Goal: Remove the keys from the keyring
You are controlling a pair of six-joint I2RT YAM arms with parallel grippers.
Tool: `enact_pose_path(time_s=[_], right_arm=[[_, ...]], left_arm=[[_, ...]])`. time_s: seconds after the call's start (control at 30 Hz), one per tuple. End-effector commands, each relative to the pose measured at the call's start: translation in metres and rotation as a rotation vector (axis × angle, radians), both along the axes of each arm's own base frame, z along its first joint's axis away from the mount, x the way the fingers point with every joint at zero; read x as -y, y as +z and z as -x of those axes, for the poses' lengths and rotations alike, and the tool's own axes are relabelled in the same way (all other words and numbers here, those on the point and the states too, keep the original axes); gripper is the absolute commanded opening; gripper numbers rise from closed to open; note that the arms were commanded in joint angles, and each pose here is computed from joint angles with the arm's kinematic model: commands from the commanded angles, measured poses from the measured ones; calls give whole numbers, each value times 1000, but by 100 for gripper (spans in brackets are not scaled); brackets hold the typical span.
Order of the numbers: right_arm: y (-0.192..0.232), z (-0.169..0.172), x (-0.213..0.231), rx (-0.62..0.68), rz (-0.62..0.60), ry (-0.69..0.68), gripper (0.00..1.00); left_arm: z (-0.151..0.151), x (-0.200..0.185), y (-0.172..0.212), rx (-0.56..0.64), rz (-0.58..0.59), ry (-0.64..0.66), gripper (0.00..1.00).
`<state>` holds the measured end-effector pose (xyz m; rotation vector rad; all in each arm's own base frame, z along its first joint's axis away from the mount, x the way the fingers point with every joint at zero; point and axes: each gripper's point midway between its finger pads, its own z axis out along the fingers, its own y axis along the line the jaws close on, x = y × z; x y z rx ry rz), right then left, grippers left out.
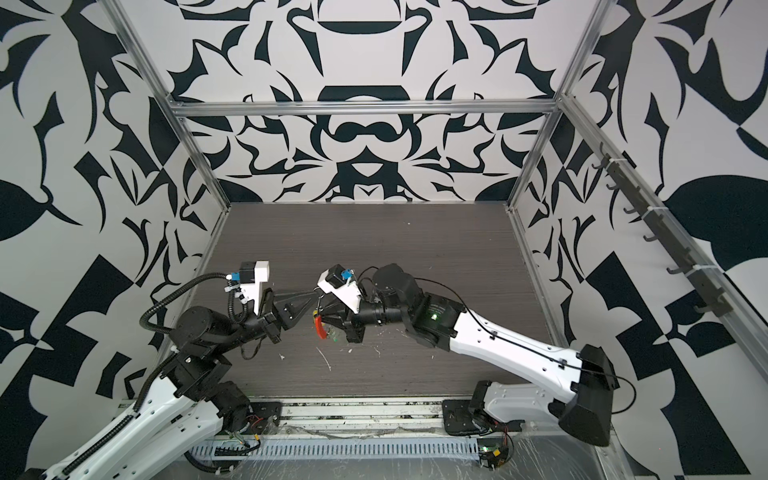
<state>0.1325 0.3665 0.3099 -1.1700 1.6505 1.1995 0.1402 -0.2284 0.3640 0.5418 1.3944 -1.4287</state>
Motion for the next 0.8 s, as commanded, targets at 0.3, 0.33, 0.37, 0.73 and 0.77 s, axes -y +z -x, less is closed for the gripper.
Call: enact_pose_path(time_s=[0.3,0.33,0.37,0.73,0.77], right_arm=[[-53,-57,83,-93,42,-457,0],[-69,-69,91,-148,64,-502,0],[-83,-80,99,-194,83,-546,0],[-228,-126,154,-511,332,-815,0],[-234,-128,157,-525,350,-829,0]], left_arm=[[-22,-19,-15,-52,-31,188,0],[-22,-19,-16,-52,-30,187,0],[-22,-19,-16,-54,-30,187,0],[-22,-17,-17,-65,-11,174,0],[-23,-17,-17,-68,-10,176,0]])
